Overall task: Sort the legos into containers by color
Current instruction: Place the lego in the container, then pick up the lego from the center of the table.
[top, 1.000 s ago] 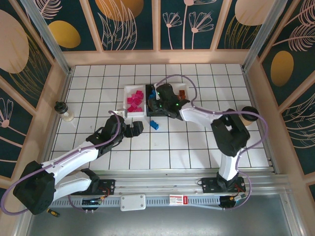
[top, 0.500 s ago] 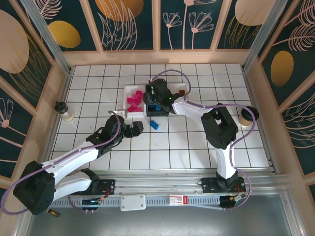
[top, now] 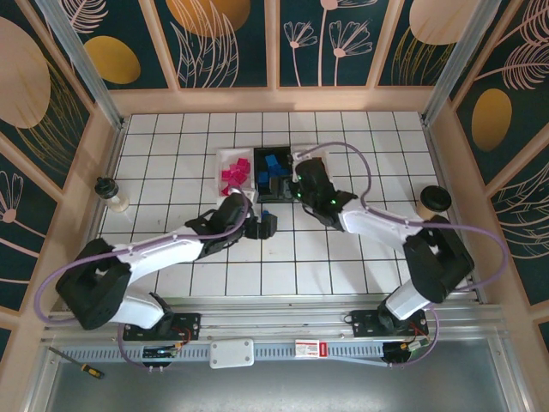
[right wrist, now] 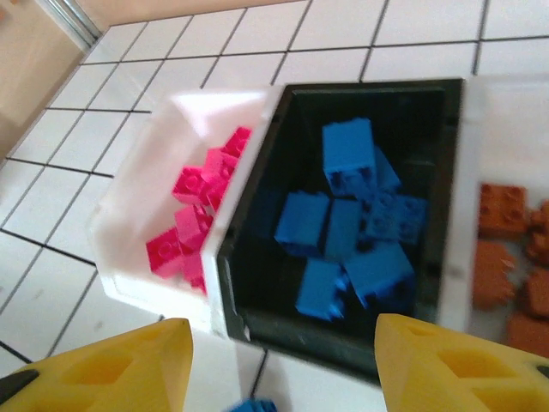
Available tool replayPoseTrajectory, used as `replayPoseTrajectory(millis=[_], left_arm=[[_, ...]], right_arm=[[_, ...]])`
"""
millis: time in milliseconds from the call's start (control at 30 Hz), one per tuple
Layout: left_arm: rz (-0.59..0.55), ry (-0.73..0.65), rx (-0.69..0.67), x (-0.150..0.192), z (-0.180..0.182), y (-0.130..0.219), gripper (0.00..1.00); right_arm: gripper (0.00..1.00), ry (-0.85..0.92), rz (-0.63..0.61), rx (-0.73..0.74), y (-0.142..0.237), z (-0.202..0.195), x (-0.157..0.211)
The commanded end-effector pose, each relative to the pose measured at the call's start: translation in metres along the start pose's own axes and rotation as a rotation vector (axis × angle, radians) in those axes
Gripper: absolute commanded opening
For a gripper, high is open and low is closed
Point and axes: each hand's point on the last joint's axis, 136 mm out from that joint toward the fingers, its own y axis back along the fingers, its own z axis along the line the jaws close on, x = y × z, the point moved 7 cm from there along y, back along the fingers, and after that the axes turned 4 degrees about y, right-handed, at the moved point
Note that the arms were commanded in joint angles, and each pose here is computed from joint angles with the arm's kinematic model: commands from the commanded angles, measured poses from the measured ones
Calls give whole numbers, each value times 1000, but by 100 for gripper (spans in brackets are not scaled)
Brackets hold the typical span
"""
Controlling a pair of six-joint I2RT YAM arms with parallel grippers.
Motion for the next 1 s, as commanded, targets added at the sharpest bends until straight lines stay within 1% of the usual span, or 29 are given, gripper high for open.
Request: replayPoseTrajectory(millis=[0, 167, 267, 300, 400, 667, 733, 800, 967], left_arm=[[-11, -54, -50, -8, -4, -18, 99], [3, -141, -125, -5, -8, -40, 99], [22, -183, -174, 1, -4, -55, 95], [47, -196, -197, 7, 0, -65, 93], [62, -209, -227, 10, 3, -78, 88], [22, -222, -250, 4, 1, -91, 81], [41, -229, -245, 8, 2, -93, 75], [53, -221, -224, 9, 0, -94, 67], [79, -197, -205, 21, 6, -89, 51]], right_arm=[[59, -50, -62, 40, 26, -13, 5], [60, -79, -74, 71, 52, -27, 21], [60, -91, -81, 81, 61, -33, 27], [60, -96, -84, 82, 64, -34, 27], [61, -99, -94, 86, 69, -36, 28], [61, -97, -113, 93, 77, -38, 26], [61, -97, -115, 96, 78, -39, 26], [61, -98, -119, 104, 80, -41, 26], [61, -105, -126, 113, 81, -45, 26]])
